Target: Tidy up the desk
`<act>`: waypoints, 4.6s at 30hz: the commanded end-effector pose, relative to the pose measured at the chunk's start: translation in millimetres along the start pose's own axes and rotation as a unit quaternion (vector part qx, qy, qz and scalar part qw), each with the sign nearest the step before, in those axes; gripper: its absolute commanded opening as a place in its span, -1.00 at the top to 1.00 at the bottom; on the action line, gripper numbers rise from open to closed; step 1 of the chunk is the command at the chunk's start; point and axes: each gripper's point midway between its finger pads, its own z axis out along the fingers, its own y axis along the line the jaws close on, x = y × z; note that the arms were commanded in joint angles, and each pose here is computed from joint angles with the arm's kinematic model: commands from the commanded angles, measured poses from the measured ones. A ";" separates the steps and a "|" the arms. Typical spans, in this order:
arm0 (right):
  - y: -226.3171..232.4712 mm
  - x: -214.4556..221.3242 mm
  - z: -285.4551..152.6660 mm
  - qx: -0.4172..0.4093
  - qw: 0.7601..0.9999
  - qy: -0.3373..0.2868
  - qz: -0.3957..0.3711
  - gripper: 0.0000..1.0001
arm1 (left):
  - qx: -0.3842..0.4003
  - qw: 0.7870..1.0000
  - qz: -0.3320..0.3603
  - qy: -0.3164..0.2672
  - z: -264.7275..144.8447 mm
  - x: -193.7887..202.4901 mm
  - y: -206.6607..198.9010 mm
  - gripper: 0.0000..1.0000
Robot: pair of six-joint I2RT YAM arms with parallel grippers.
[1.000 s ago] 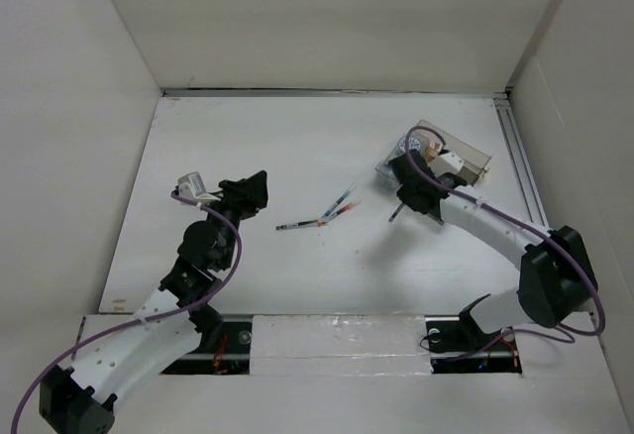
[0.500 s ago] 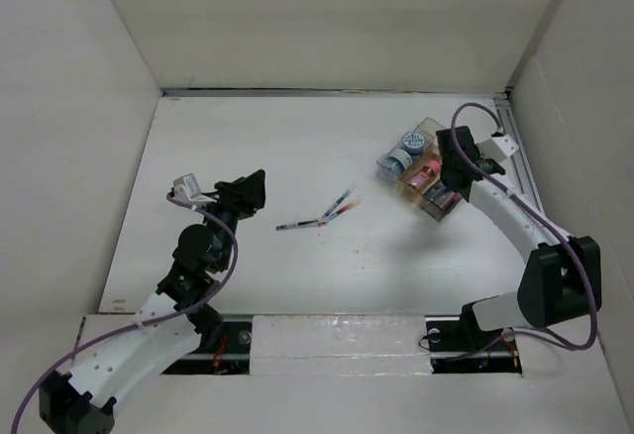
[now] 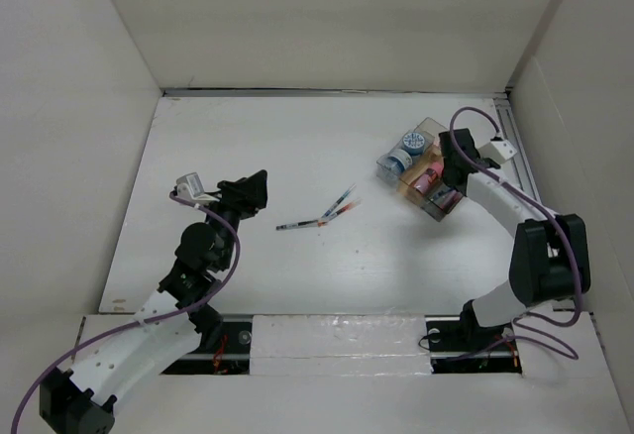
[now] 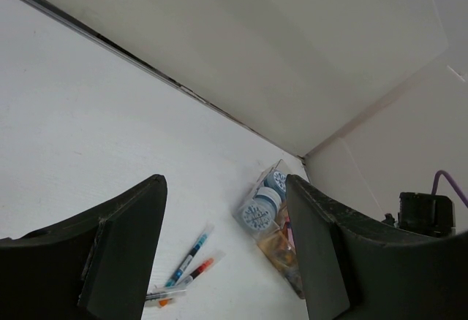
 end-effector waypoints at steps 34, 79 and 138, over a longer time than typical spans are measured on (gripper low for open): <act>177.0 261.3 -282.1 -0.554 0.724 0.145 -0.386 -0.51 | -0.028 0.996 -0.035 -0.079 -13.9 -33.3 16.0 -0.21; 147.0 355.8 -238.0 -0.509 0.619 0.238 -0.549 0.60 | -0.042 0.994 -0.028 -0.097 -17.5 -43.0 21.2 -0.21; 8.2 -10.3 7.5 -0.120 0.978 0.064 0.157 0.38 | -0.015 0.998 -0.023 -0.054 -7.3 -23.3 7.5 -0.22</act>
